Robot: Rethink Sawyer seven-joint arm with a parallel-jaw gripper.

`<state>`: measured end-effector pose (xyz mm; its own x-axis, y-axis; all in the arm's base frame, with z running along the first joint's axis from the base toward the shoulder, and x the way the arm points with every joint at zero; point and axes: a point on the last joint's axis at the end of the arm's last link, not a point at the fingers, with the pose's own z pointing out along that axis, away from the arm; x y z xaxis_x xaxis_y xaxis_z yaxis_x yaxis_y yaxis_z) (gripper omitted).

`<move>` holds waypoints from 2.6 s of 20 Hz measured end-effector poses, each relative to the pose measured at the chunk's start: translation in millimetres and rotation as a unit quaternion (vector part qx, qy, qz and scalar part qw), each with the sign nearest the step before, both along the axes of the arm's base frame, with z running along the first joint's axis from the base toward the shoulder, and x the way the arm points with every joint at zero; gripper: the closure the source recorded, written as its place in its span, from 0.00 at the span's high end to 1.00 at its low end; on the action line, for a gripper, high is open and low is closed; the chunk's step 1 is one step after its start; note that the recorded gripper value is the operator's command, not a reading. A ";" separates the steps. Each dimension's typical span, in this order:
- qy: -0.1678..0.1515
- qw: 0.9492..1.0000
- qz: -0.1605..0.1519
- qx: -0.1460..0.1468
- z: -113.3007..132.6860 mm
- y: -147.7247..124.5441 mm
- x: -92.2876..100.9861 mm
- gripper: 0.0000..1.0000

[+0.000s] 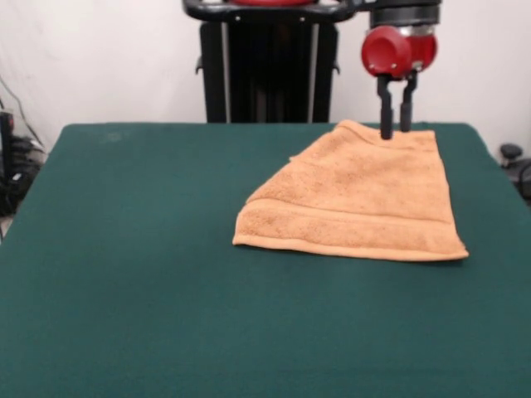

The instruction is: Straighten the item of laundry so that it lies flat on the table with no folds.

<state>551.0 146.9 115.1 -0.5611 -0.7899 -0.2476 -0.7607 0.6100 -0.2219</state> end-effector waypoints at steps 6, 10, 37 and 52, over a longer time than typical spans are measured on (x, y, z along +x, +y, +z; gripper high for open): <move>0.016 1.000 -0.021 0.009 -14.4 -18.4 1.3 1.00; 0.020 0.999 -0.040 0.026 -18.2 -36.3 8.9 1.00; -0.002 0.997 -0.040 0.069 -2.6 -31.3 31.3 0.00; 0.005 0.997 -0.022 0.067 -10.6 -12.3 28.5 0.00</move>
